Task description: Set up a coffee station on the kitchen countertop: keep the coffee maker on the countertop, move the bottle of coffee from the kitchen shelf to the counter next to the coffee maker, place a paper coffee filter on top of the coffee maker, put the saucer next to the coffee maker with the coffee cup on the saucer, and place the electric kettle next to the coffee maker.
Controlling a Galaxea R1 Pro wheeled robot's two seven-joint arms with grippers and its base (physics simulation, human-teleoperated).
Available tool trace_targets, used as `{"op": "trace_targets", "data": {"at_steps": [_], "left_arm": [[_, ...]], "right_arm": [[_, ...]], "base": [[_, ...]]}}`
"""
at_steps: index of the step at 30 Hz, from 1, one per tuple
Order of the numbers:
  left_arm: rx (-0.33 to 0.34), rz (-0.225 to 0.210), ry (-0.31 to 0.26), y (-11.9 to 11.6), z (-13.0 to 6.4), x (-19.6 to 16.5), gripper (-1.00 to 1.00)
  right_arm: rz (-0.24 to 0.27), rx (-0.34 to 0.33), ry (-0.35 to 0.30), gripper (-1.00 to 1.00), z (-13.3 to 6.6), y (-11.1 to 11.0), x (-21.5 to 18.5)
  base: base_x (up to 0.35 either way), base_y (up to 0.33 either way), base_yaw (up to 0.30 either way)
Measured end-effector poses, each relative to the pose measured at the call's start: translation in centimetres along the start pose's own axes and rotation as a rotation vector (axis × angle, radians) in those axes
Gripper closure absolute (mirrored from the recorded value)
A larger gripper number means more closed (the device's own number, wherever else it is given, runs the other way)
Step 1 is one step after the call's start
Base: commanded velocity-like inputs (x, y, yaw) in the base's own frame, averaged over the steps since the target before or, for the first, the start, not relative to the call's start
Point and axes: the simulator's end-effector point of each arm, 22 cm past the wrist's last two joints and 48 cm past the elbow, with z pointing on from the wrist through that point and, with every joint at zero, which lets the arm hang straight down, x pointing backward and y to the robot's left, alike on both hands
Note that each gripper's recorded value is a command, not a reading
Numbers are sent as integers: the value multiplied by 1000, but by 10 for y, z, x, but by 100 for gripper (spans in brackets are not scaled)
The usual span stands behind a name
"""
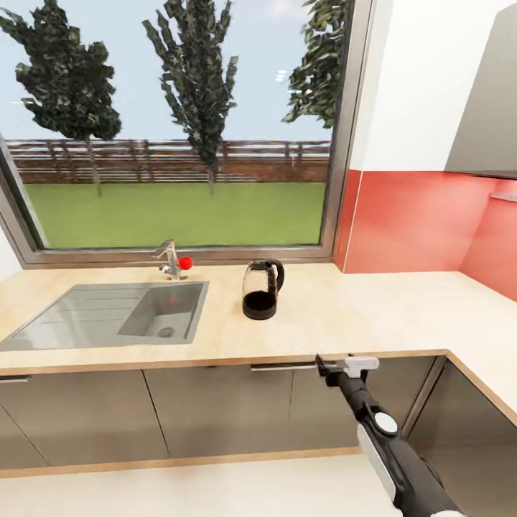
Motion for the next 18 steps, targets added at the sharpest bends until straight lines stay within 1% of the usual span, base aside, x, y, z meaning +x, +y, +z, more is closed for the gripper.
{"op": "trace_targets", "data": {"at_steps": [1, 3, 5, 7, 8, 9, 16, 18], "left_arm": [[-3, 2, 15, 1, -1, 7, -100], [-9, 4, 43, 4, -4, 19, -100], [-18, 6, 58, 8, -5, 26, -100], [-73, 10, 68, 22, -7, 30, -100], [-132, 12, 76, 35, -10, 35, -100], [-149, 14, 79, 38, -11, 38, -100], [-160, 16, 91, 40, -14, 46, -100], [-157, 15, 92, 38, -14, 46, -100]], "right_arm": [[-1, -7, 13, -100, 6, 3, -11], [-6, -22, -1, -100, 13, 9, -33], [-6, -31, 4, -100, 14, 13, -40], [-6, -40, 16, -100, 15, 18, -42], [-7, -44, 20, -100, 15, 20, -42], [-7, -45, 20, -100, 15, 21, -42], [-8, -44, 24, -100, 15, 19, -41], [-8, -45, 22, -100, 15, 20, -42]], "base": [[241, -196, 0], [242, -198, 0], [242, -199, 0], [243, -199, 0], [244, -199, 0], [244, -199, 0], [244, -199, 0], [245, -206, 230]]}}
